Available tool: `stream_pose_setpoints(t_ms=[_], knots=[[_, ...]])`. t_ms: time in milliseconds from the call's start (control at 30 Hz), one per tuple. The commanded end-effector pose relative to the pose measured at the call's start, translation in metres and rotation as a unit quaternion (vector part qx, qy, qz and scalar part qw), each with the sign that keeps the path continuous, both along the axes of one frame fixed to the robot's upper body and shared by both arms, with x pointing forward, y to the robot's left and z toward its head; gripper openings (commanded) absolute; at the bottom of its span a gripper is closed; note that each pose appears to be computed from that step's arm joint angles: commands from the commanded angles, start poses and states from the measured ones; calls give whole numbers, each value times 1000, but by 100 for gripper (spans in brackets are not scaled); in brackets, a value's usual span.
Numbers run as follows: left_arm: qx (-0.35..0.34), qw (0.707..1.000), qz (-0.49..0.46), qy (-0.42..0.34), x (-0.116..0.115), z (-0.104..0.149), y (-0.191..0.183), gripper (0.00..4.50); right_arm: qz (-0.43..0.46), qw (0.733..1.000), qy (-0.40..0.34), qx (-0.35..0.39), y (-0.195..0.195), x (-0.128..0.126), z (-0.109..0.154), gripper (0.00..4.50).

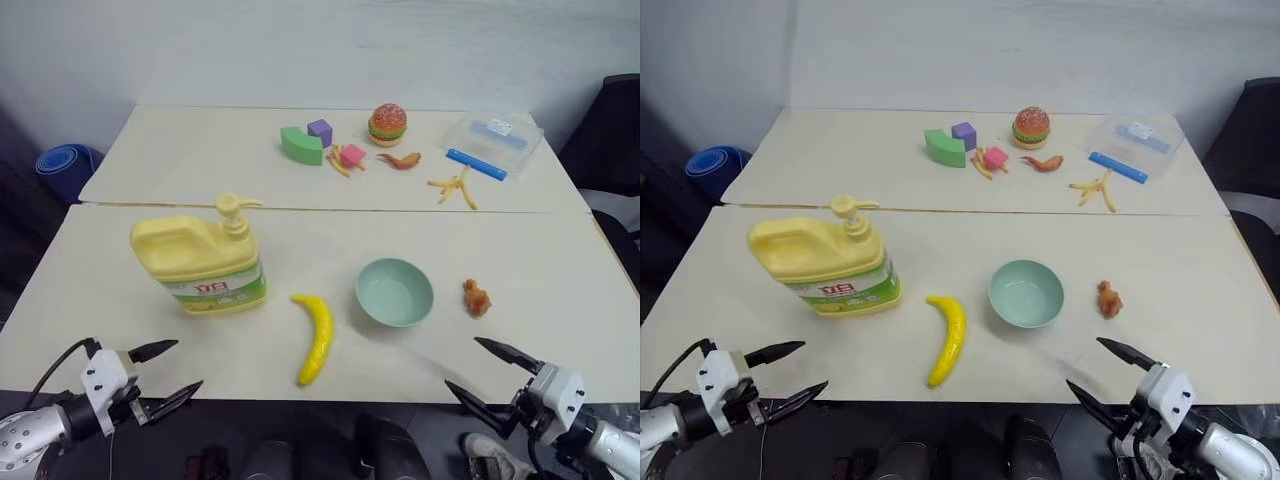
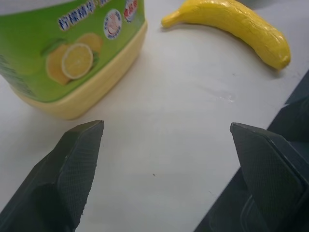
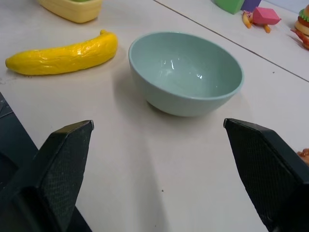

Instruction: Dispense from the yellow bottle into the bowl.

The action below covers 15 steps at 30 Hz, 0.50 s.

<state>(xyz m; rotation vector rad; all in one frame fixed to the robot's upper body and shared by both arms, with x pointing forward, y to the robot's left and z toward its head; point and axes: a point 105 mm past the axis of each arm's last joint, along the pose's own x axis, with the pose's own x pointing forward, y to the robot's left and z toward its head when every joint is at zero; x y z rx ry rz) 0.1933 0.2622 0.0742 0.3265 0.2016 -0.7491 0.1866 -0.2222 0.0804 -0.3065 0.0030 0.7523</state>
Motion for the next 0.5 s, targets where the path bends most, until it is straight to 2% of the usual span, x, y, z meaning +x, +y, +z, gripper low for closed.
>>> stream_pose_setpoints(t_ms=[33, 167, 233, 333, 433, 500], knots=[[5, 1000, -19, -6, -1, 6, -6, 445, 11, 999, -23, 21, 9, 8, 23, 450], [20, 998, -50, 7, -6, 6, -11, 445, 64, 996, 1, 64, 45, 23, 57, 450], [-12, 996, -81, 22, -10, 10, -18, 445, 105, 991, 35, 68, 72, 32, 70, 450], [-47, 996, -79, 9, -3, 20, -21, 445, 148, 983, 75, 82, 109, 44, 85, 450], [-48, 994, -96, 17, -4, 20, -28, 445, 171, 974, 127, 73, 140, 54, 83, 450], [-48, 994, -97, 16, -4, 19, -30, 445, 179, 968, 172, 29, 157, 59, 65, 450]])
